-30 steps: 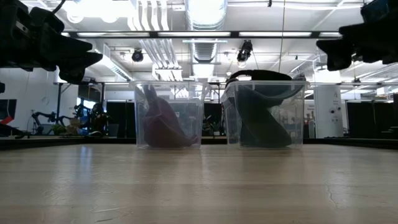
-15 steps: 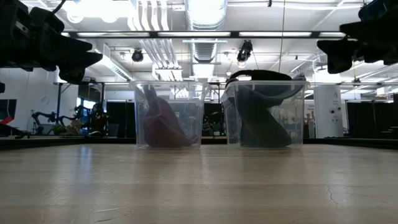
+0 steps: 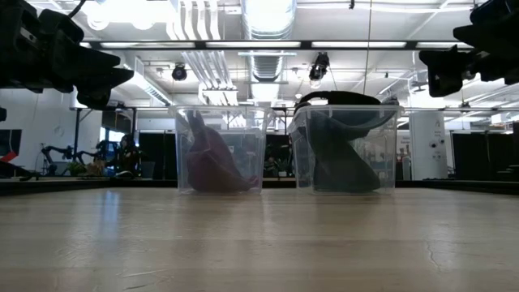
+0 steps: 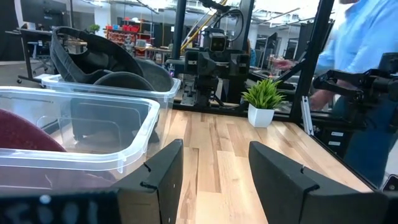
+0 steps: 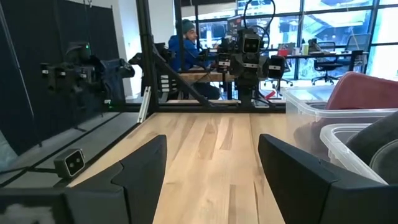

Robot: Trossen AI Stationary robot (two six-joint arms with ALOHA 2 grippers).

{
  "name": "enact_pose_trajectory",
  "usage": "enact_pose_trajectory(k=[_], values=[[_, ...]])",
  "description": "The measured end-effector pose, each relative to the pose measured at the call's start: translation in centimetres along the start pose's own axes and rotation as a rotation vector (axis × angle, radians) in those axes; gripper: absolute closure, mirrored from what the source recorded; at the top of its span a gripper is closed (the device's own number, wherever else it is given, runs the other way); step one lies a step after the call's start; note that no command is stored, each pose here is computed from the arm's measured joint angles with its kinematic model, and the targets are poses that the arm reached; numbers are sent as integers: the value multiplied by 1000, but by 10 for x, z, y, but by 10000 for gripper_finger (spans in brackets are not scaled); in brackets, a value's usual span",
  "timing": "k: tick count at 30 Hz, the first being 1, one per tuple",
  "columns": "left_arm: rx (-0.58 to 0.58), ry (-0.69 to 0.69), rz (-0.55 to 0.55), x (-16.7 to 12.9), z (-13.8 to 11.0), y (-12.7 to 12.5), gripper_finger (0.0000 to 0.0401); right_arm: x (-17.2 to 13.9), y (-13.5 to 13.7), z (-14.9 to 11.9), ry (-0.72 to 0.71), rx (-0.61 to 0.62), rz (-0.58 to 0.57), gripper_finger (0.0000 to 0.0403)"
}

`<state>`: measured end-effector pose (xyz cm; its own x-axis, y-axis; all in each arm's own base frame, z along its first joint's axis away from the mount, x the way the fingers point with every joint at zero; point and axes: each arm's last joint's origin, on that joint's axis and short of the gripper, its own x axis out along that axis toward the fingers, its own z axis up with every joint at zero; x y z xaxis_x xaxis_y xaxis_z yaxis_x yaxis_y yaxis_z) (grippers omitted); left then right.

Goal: Pick & Place hat
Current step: Return to Home Position

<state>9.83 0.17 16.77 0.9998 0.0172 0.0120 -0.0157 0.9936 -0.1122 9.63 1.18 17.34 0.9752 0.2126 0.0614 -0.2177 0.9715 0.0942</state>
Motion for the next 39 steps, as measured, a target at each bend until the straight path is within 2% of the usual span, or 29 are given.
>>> enact_pose_trajectory(k=[39], values=[[0, 1, 0, 0, 0, 0, 224, 0, 0, 0, 0, 0, 0, 147]])
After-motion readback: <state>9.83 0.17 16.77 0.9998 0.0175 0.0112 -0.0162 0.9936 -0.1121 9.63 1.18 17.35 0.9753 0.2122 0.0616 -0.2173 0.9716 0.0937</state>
